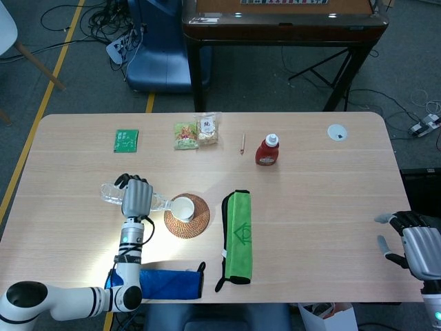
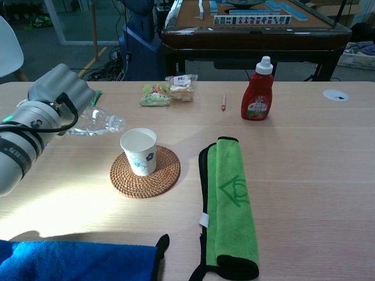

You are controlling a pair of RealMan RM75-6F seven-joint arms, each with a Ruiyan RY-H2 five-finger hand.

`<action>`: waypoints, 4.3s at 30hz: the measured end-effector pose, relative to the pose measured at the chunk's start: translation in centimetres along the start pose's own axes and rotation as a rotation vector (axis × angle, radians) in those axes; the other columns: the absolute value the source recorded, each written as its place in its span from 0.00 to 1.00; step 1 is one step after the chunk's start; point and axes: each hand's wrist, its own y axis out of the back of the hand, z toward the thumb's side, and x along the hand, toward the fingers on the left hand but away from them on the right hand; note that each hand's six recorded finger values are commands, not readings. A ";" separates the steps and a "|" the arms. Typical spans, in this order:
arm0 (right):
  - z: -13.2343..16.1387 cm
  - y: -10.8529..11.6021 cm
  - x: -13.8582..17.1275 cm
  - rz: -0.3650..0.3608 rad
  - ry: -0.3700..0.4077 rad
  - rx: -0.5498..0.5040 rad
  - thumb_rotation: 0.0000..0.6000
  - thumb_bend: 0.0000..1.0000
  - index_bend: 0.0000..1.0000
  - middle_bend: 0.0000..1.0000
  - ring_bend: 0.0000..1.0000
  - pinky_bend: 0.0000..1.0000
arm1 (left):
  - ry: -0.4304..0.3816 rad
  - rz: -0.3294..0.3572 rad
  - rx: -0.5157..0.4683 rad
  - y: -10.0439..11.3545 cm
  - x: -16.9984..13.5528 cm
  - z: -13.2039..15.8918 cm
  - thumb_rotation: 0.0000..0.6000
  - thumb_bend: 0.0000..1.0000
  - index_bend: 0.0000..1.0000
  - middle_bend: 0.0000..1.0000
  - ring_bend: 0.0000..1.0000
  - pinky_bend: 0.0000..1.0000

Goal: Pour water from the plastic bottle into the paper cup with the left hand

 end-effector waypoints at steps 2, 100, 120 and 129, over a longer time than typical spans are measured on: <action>0.0 0.0 0.0 0.002 0.001 0.001 1.00 0.45 0.39 0.40 0.29 0.26 | -0.003 0.005 0.006 0.1 -0.1 0.1 1.00 0.05 0.68 0.76 0.51 0.47; -0.2 -0.3 0.0 0.015 -0.012 0.007 1.00 0.45 0.39 0.40 0.29 0.26 | -0.002 -0.174 -0.246 -0.7 -0.6 0.8 1.00 0.05 0.69 0.77 0.51 0.50; -0.3 -0.9 -0.1 0.035 -0.016 0.012 1.00 0.45 0.39 0.40 0.29 0.26 | 0.139 -0.219 -0.819 -4.3 -0.1 -3.8 1.00 0.05 0.68 0.77 0.52 0.51; -0.3 -0.9 -0.2 0.035 -0.018 0.012 1.00 0.45 0.39 0.40 0.29 0.26 | 0.148 -0.214 -1.110 -5.4 -0.5 -4.4 1.00 0.05 0.66 0.77 0.51 0.51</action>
